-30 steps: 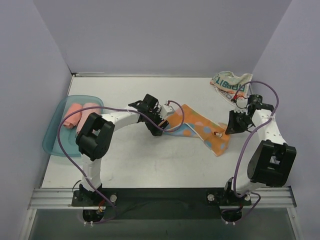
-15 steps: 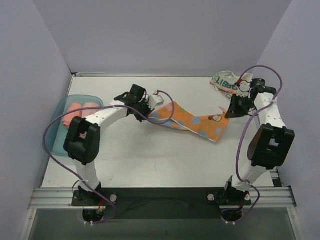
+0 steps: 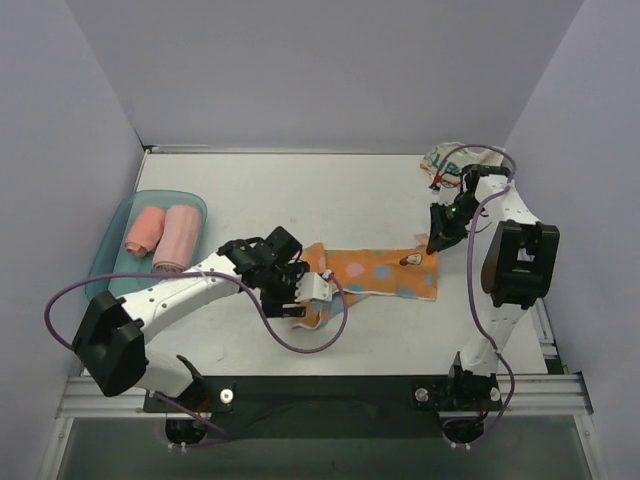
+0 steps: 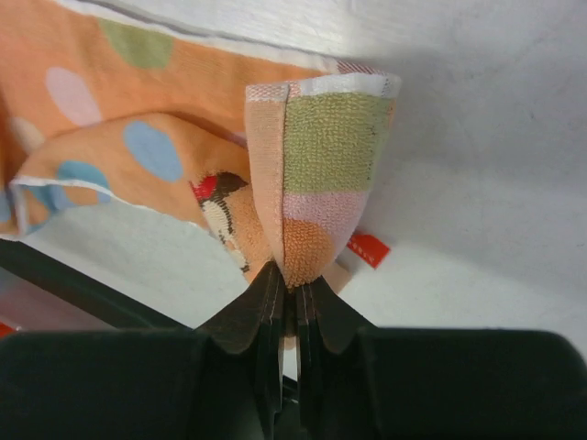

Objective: Roll the towels
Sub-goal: Move the towel to the center of the board, then flatten the towel

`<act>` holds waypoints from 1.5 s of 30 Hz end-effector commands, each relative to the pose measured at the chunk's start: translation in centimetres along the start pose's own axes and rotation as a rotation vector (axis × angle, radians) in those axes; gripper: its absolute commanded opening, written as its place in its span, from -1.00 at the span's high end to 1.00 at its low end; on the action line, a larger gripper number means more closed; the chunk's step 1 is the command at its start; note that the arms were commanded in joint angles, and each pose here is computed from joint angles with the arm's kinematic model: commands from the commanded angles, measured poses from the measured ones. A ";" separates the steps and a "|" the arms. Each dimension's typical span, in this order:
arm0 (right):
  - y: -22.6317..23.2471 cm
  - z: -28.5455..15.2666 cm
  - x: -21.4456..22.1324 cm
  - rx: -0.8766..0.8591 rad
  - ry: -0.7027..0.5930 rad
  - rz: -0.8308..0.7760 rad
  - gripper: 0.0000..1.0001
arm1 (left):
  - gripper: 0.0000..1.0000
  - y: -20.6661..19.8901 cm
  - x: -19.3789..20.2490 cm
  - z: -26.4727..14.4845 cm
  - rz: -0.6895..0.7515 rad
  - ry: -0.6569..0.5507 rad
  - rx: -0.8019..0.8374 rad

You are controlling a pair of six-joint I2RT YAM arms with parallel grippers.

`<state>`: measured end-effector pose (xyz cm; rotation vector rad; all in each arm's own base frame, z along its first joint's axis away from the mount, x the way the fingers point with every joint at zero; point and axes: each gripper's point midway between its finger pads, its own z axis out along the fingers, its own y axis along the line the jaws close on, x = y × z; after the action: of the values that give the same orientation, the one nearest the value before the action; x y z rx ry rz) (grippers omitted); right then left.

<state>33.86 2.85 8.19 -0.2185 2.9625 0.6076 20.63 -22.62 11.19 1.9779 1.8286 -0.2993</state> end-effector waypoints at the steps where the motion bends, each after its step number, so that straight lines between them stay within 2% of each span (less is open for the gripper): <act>1: -1.3 -0.4 3.5 0.043 0.144 -0.002 1.00 | -0.71 -2.6 2.6 -0.5 -0.039 0.076 0.136; 2: -1.5 -0.3 3.7 0.050 0.159 -0.010 0.96 | -0.81 -1.6 2.0 -1.0 -0.055 0.053 0.121; 3: -1.7 -0.3 3.9 0.052 0.167 -0.011 0.85 | -0.87 -1.4 1.4 -1.3 -0.074 0.015 0.133; 4: -1.8 -0.2 4.0 0.059 0.171 -0.019 0.56 | -0.92 0.1 1.9 -1.5 -0.130 0.007 0.113; 5: -2.2 -0.2 4.1 0.072 0.178 -0.022 0.41 | -0.93 1.9 1.0 -2.1 -0.167 -0.031 0.071; 7: -2.7 -0.5 3.5 0.086 0.164 -0.020 0.13 | -0.91 4.9 1.9 -1.8 -0.281 -0.041 0.039; 11: -4.2 -1.1 1.4 0.116 0.103 0.037 0.05 | -0.75 10.6 2.4 -0.8 -0.545 -0.110 -0.015; 12: -4.6 -1.1 1.1 0.123 0.099 0.044 0.04 | -0.74 12.4 1.7 -1.0 -0.560 -0.153 -0.037; 14: -5.0 -0.8 0.0 0.132 0.093 0.050 0.05 | -0.64 13.7 2.5 1.0 -0.633 -0.135 -0.031; 20: -5.8 0.4 -1.8 0.149 0.090 0.055 0.10 | -0.38 16.3 4.2 5.2 -0.720 -0.079 -0.074; 28: -6.0 3.1 -2.2 0.143 0.135 0.057 0.24 | -0.33 15.2 7.4 7.3 -0.757 0.034 -0.093; 32: -5.9 3.8 -2.4 0.134 0.137 0.074 0.42 | -0.24 15.0 8.1 8.1 -0.779 0.055 -0.108; 34: -6.0 3.7 -2.5 0.140 0.132 0.076 0.59 | -0.14 15.1 8.6 8.7 -0.789 0.073 -0.116; 38: -6.0 3.2 -2.7 0.150 0.119 0.069 0.71 | -0.13 15.1 9.0 9.4 -0.801 0.093 -0.123; 42: -5.4 2.6 -3.1 0.136 0.095 0.055 1.00 | 0.03 15.0 8.8 10.2 -0.812 0.091 -0.122; 45: -4.5 1.9 -3.5 0.109 0.065 0.045 1.00 | 0.06 14.6 8.3 10.8 -0.832 0.087 -0.107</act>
<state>37.85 -0.69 2.05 -0.1527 3.1158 0.4233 37.52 -19.56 2.01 1.1017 2.5549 -0.3240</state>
